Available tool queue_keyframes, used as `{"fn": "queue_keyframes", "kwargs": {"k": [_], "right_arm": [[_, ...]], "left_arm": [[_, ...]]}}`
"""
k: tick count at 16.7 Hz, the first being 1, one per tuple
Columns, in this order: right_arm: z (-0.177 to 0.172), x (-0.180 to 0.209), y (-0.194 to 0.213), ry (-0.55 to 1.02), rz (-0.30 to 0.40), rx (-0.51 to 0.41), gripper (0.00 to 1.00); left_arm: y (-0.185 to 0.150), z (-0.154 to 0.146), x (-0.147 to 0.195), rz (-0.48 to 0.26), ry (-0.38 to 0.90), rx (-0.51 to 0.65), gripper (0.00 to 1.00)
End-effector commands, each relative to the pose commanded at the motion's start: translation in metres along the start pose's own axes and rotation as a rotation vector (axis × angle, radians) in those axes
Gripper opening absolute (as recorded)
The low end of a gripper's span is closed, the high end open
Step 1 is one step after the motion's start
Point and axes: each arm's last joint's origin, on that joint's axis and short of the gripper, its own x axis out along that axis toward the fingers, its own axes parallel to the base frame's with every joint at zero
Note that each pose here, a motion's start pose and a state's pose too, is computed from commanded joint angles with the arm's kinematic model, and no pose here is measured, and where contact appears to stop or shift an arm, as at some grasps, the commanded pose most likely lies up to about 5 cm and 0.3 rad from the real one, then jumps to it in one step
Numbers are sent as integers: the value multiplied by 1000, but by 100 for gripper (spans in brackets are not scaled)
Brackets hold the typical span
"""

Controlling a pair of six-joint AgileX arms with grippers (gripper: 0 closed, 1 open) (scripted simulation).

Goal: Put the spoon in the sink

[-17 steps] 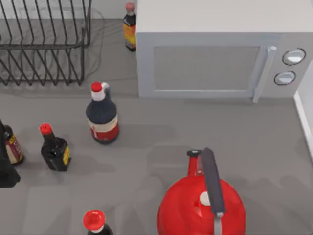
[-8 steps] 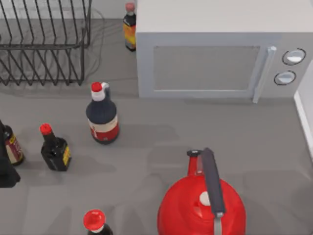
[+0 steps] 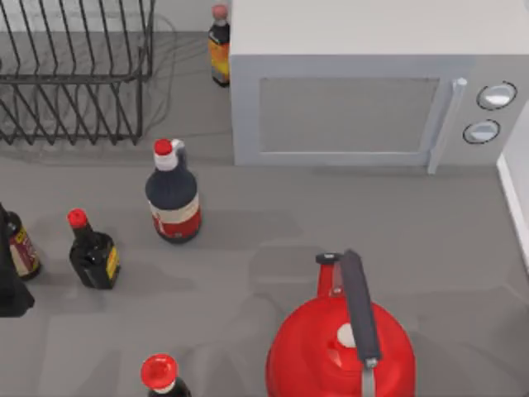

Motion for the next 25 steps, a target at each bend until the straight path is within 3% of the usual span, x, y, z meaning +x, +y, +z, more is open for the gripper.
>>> {"fn": "queue_keyframes", "kwargs": {"k": [13, 21, 22, 25], "right_arm": [[0, 0, 0, 0, 0, 0, 2], [0, 0, 0, 0, 0, 0, 0], [1, -22, 1, -29, 0, -6, 0], [4, -31, 4, -33, 4, -3, 0]], "left_arm": [[0, 0, 0, 0, 0, 0, 100], [0, 0, 0, 0, 0, 0, 100], [0, 0, 0, 0, 0, 0, 100], [0, 0, 0, 0, 0, 0, 100]]}}
